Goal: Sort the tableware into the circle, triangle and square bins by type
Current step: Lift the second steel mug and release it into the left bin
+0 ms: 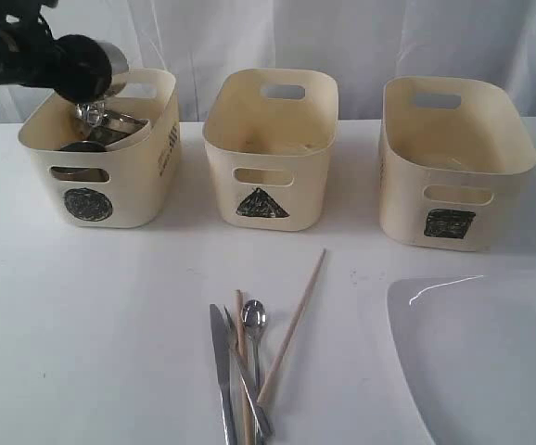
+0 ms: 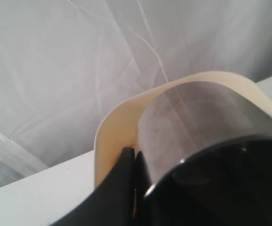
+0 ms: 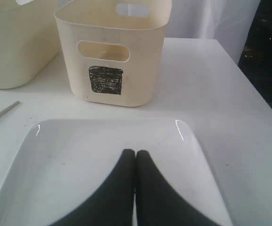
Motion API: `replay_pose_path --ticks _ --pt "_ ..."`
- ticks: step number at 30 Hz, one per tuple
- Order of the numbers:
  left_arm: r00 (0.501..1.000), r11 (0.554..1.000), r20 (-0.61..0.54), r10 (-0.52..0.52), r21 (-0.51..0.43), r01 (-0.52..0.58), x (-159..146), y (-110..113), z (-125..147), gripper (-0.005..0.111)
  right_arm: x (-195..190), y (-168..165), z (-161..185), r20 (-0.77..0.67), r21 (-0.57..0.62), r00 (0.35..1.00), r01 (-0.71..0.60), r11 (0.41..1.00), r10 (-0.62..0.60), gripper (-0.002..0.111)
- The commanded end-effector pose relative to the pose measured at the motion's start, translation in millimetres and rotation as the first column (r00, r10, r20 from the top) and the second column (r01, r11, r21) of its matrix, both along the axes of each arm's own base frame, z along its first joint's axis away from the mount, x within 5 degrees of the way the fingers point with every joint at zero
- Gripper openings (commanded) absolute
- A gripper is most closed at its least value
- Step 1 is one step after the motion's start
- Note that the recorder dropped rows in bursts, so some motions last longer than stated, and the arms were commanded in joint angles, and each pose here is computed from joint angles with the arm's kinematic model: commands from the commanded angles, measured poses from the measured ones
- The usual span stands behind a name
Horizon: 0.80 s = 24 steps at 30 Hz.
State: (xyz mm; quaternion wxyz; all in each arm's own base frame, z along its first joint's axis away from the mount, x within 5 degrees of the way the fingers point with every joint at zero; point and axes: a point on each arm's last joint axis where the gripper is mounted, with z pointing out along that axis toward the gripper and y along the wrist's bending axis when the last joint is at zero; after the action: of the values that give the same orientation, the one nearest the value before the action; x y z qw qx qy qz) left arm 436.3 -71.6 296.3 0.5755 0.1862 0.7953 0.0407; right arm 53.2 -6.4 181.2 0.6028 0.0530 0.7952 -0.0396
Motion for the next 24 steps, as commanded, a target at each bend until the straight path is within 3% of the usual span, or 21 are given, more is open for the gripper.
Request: replay_pose_path --ticks 1,4,7,13,15,21,24 --pt "0.997 0.999 -0.058 0.043 -0.017 -0.044 4 0 25 0.000 0 0 0 0.011 0.001 1.000 -0.002 1.000 0.002 0.000" --pt "0.977 0.997 -0.204 0.069 0.044 -0.061 9 -1 19 0.000 0 0 0 0.011 0.001 1.000 -0.002 1.000 0.002 0.000" --pt "0.947 0.999 -0.322 0.016 0.039 -0.004 11 -9 16 0.000 0 0 0 0.011 0.001 1.000 -0.002 1.000 0.002 0.000" --pt "0.940 0.983 -0.291 -0.179 -0.103 0.155 13 -29 29 0.004 0 0 0 0.011 0.001 1.000 -0.002 1.000 0.002 0.000" --pt "0.937 0.977 -0.281 -0.208 -0.114 0.182 13 -31 29 0.014 0 0 0 0.011 0.001 1.000 -0.002 1.000 0.002 0.000" --pt "0.934 0.973 -0.275 -0.226 -0.102 0.206 16 -33 25 0.066 0 0 0 0.011 0.001 1.000 -0.002 1.000 0.002 0.000" --pt "0.934 0.974 -0.280 -0.222 -0.113 0.197 17 -33 24 0.077 0 0 0 0.011 0.001 1.000 -0.002 1.000 0.002 0.000"
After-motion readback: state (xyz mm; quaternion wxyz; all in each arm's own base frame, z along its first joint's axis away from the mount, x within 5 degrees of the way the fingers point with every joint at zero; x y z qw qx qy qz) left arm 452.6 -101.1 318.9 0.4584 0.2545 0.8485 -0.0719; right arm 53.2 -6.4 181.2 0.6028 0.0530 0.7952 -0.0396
